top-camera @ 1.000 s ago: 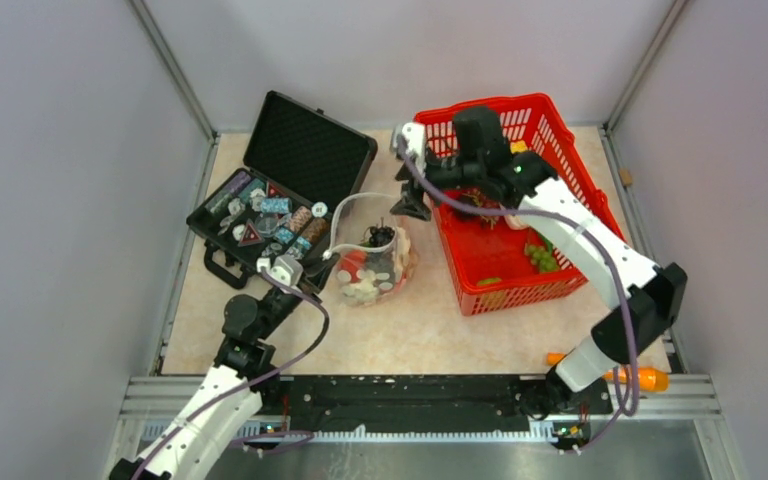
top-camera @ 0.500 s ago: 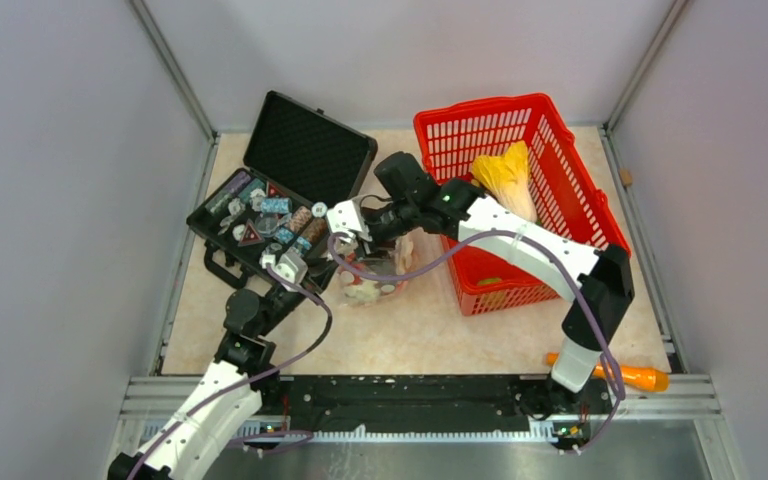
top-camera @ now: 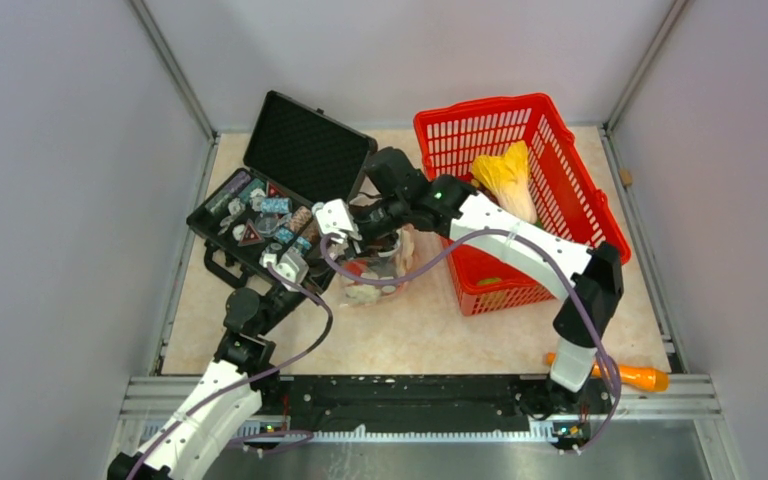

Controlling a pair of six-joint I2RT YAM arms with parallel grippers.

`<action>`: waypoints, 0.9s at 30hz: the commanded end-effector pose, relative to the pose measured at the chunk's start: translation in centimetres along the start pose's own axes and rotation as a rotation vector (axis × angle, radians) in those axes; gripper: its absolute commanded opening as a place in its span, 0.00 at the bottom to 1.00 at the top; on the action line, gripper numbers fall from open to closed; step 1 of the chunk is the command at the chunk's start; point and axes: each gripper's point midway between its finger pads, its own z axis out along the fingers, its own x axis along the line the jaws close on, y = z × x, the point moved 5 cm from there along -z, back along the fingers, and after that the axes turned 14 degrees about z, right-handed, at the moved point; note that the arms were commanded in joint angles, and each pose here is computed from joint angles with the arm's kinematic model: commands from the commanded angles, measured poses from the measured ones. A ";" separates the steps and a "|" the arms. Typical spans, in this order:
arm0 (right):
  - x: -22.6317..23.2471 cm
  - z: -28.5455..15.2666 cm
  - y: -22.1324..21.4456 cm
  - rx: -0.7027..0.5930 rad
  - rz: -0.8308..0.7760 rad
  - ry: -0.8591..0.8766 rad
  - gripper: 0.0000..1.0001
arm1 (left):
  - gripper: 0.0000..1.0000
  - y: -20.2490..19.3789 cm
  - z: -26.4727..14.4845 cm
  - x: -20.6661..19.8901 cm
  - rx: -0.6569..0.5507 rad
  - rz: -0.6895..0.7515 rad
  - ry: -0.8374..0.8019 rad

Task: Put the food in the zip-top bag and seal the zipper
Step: Adjust the zipper food storage bag at the center of the board.

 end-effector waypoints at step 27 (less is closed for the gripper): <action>0.2 1.5 0.5 0.038 -0.020 0.077 0.00 | 0.00 2.0 0.5 0.6 -0.046 0.004 0.001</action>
